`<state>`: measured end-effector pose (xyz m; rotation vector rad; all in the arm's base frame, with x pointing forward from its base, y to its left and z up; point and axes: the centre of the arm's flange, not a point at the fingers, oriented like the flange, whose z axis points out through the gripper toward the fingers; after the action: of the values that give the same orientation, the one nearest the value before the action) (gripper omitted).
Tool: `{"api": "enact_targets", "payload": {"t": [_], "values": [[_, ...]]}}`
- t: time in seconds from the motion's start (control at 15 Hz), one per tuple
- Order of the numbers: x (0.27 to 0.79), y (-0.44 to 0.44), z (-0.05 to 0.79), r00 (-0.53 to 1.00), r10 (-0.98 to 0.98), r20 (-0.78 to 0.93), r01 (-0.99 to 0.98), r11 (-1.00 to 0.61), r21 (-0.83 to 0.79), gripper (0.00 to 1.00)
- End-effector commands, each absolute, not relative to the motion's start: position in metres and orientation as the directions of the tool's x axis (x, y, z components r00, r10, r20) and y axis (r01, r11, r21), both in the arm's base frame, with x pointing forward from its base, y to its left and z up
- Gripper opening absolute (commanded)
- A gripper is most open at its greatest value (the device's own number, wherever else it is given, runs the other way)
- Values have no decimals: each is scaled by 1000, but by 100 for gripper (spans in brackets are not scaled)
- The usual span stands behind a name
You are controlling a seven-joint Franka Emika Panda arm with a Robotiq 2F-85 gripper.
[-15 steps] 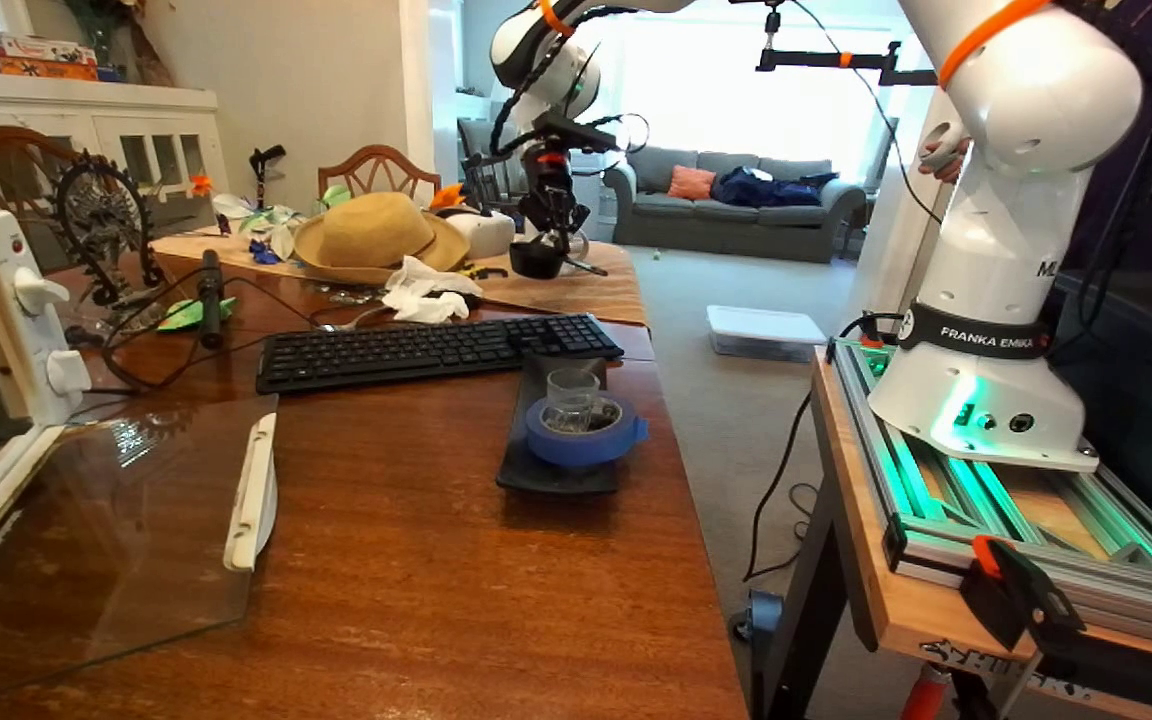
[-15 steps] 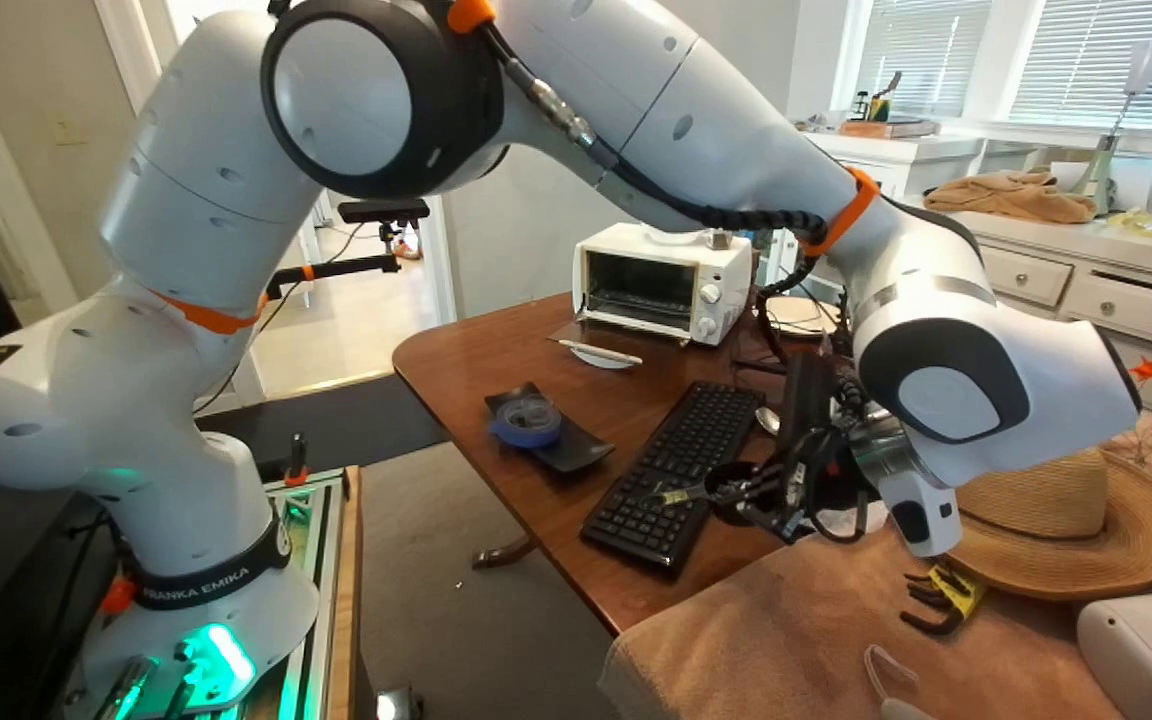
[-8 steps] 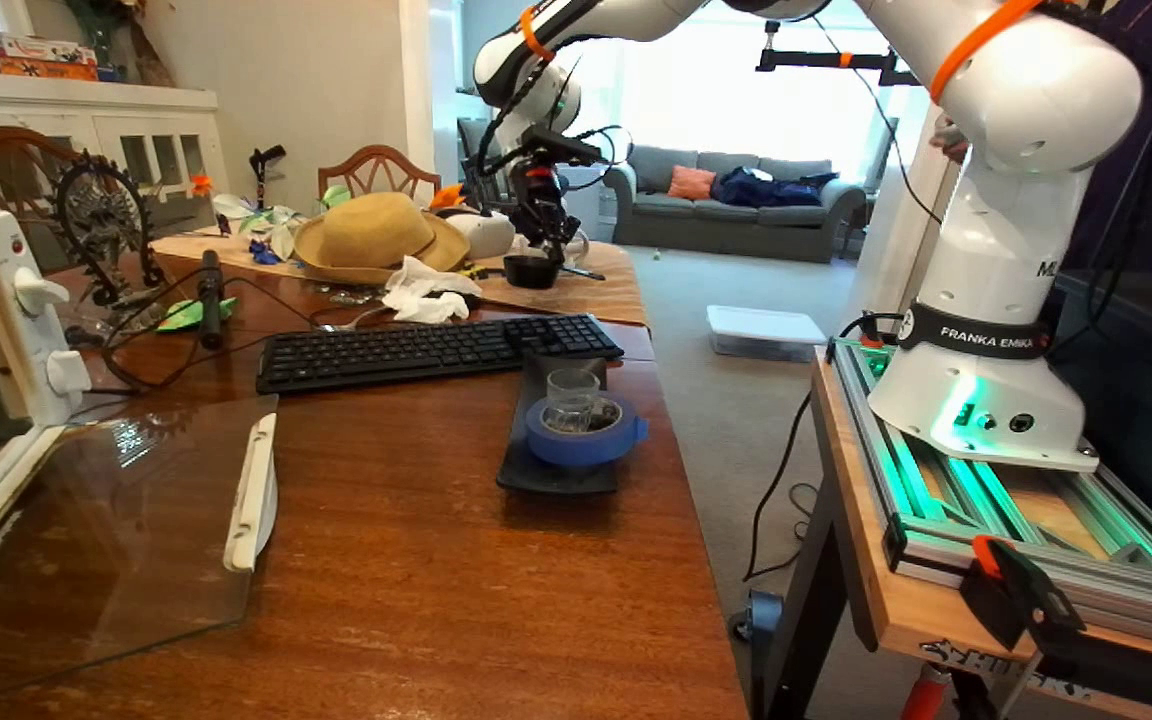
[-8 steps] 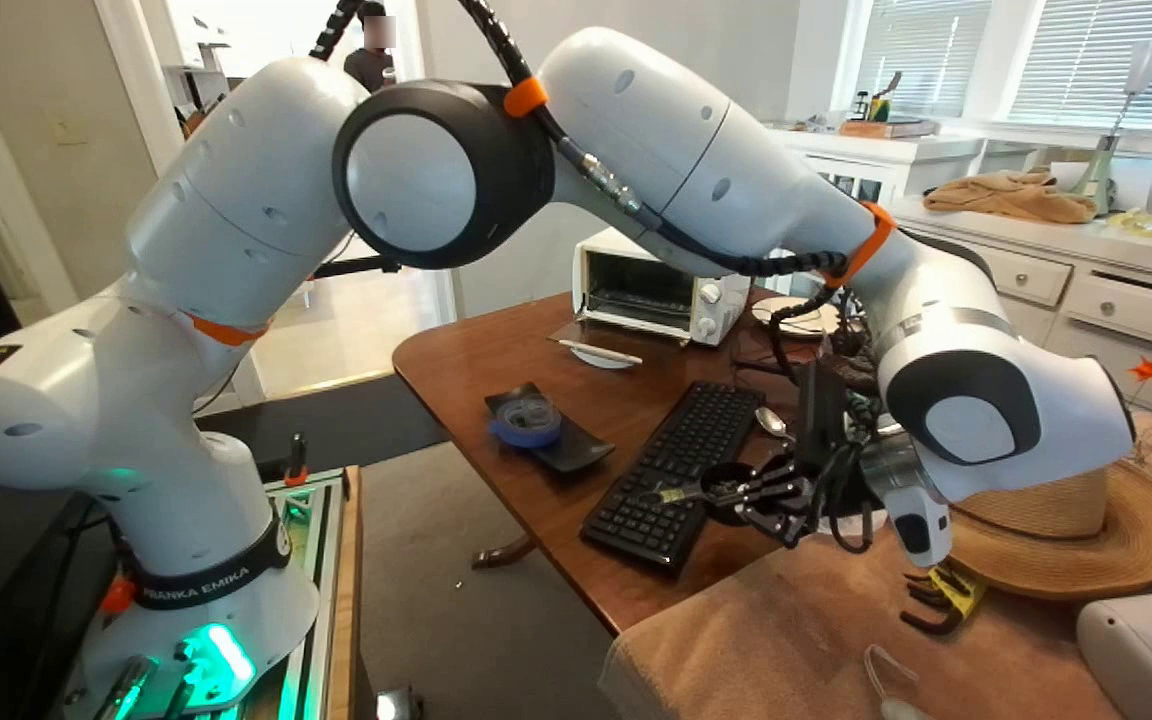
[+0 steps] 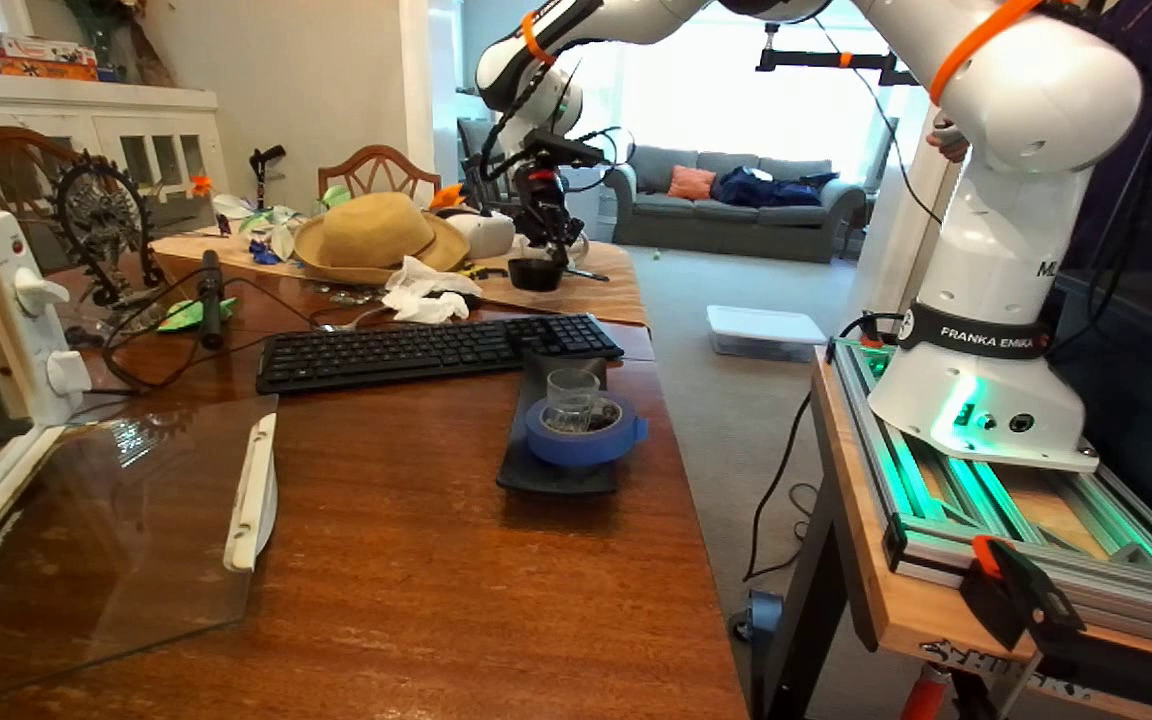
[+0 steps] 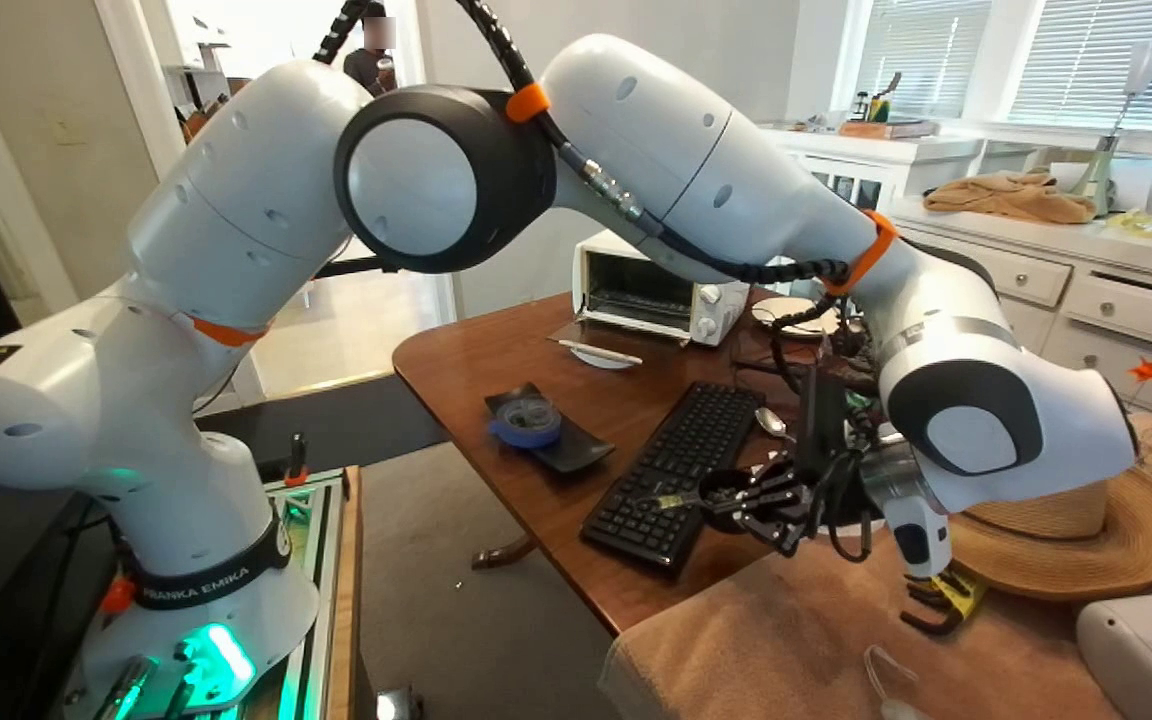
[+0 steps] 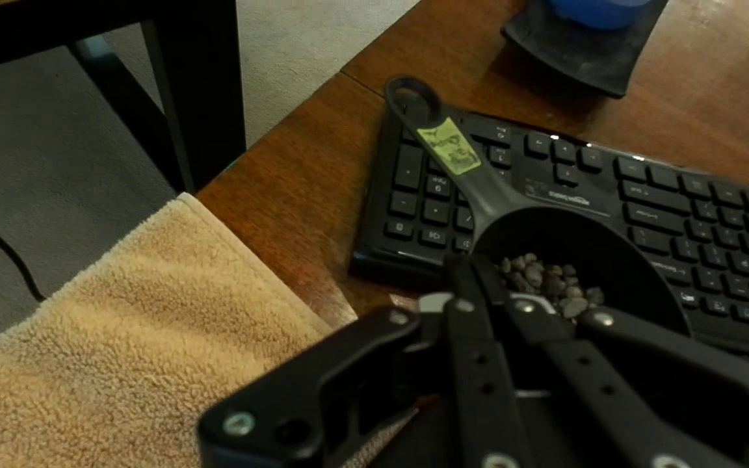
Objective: Move the black measuring cup to the right then pick up the glass cup and set it down on the desk.
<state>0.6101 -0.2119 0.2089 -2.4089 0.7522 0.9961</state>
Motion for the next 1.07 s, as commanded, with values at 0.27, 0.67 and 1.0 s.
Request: {"api": "enact_targets", "payload": {"t": [0.27,0.67,1.0], "values": [[614,-211,177,530,-297,-794,-634,-761,-140,1],[612,-214,165,484,-355,-800,-675,-733,-83,1],[610,-223,168,466,-392,-794,-706,-705,-66,1]]}}
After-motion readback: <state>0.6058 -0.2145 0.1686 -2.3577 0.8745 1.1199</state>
